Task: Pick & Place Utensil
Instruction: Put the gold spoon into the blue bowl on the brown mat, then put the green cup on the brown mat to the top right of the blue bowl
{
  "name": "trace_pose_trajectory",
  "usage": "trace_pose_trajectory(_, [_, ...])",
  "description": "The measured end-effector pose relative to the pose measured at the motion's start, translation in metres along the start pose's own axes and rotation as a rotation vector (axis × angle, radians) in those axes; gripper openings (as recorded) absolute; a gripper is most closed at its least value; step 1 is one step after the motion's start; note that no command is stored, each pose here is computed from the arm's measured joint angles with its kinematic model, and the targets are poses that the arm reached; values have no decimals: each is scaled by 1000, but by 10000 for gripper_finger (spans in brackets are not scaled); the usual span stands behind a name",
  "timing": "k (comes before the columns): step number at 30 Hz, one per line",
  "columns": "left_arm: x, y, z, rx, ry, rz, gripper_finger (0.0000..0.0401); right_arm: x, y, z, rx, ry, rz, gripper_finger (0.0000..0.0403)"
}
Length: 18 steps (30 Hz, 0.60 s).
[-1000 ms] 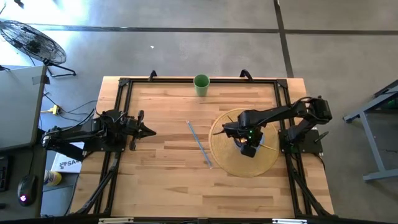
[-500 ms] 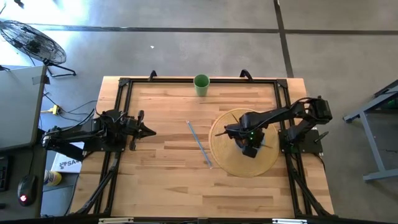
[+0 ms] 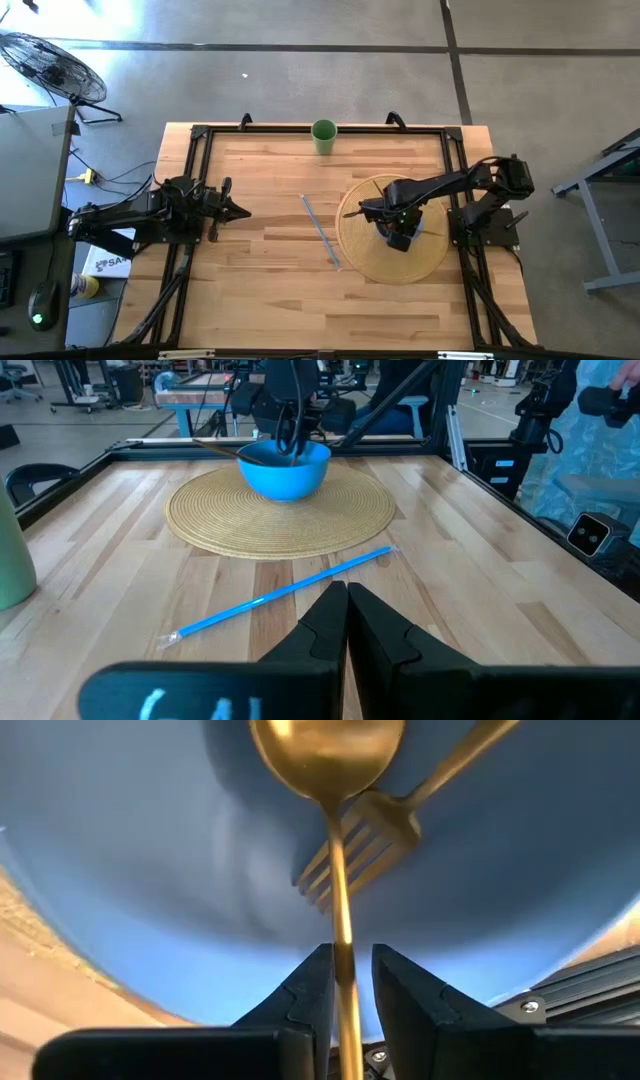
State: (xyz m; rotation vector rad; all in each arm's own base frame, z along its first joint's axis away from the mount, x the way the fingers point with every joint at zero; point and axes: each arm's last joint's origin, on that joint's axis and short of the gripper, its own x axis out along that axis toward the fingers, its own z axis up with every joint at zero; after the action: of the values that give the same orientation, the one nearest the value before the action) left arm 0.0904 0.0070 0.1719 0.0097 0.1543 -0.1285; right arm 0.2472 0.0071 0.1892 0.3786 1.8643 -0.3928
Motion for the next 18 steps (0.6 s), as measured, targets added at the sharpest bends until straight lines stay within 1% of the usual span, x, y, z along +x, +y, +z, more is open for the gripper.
trace_pose_trajectory(8, [0, 0, 0, 0, 0, 0, 10, -4, 0, 0, 15, -12, -19, 79])
trace_pose_trajectory(15, [0, 0, 0, 0, 0, 0, 10, -31, 2, 4, 13, -82, -33, 93])
trace_pose_trajectory(18, [0, 0, 0, 0, 0, 0, 10, -47, 5, 6, 7, -143, -31, 99])
